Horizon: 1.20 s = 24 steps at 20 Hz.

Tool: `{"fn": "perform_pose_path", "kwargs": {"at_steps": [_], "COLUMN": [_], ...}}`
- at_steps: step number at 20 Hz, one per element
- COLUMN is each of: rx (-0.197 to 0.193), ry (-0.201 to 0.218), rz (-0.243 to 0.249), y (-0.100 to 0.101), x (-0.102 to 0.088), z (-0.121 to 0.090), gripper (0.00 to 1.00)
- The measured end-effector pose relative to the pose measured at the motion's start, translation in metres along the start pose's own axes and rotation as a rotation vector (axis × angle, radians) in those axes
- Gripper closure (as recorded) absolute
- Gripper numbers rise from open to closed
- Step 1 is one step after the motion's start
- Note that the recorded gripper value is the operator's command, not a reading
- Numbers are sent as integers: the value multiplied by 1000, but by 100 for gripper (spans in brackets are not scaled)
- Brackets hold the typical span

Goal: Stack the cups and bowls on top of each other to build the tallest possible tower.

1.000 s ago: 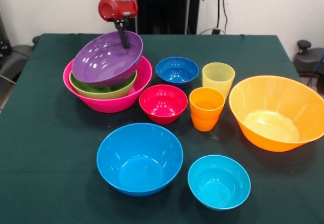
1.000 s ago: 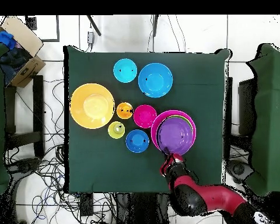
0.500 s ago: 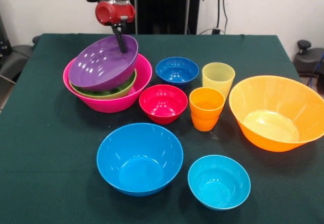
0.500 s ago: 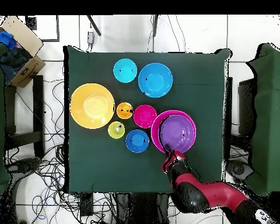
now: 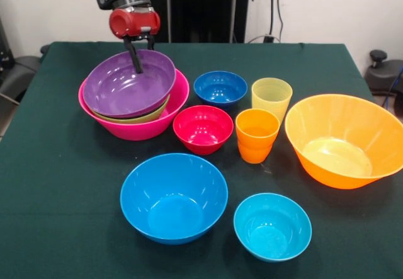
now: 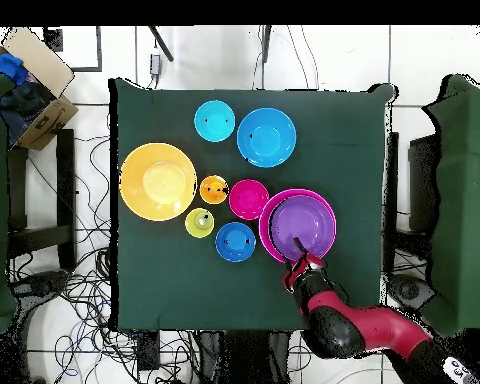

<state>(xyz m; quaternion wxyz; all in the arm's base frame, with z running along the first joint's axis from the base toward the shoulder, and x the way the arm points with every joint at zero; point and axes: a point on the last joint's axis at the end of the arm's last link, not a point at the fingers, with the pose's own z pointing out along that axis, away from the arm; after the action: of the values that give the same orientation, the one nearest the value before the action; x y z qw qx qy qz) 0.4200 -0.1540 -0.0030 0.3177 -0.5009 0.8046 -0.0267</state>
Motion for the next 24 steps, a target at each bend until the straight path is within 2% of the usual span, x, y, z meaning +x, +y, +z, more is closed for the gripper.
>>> {"fn": "perform_pose_path", "kwargs": {"at_steps": [7,11,13,16,19,20,24], "rx": [1,-10,-35,-96,-94,-98,-105], "ry": [-2,7,29,91,152,187,262], "rz": [-9,-35,-55,-87,-169,-208,-276], "y": [-2,-3,-3,-2,-21,-28,-42], "x": [-2,-7,-9,-9,-26,-33,-44], "z": [3,12,24,51,69,77,88], "gripper": [0,0,0,0,0,0,0]}}
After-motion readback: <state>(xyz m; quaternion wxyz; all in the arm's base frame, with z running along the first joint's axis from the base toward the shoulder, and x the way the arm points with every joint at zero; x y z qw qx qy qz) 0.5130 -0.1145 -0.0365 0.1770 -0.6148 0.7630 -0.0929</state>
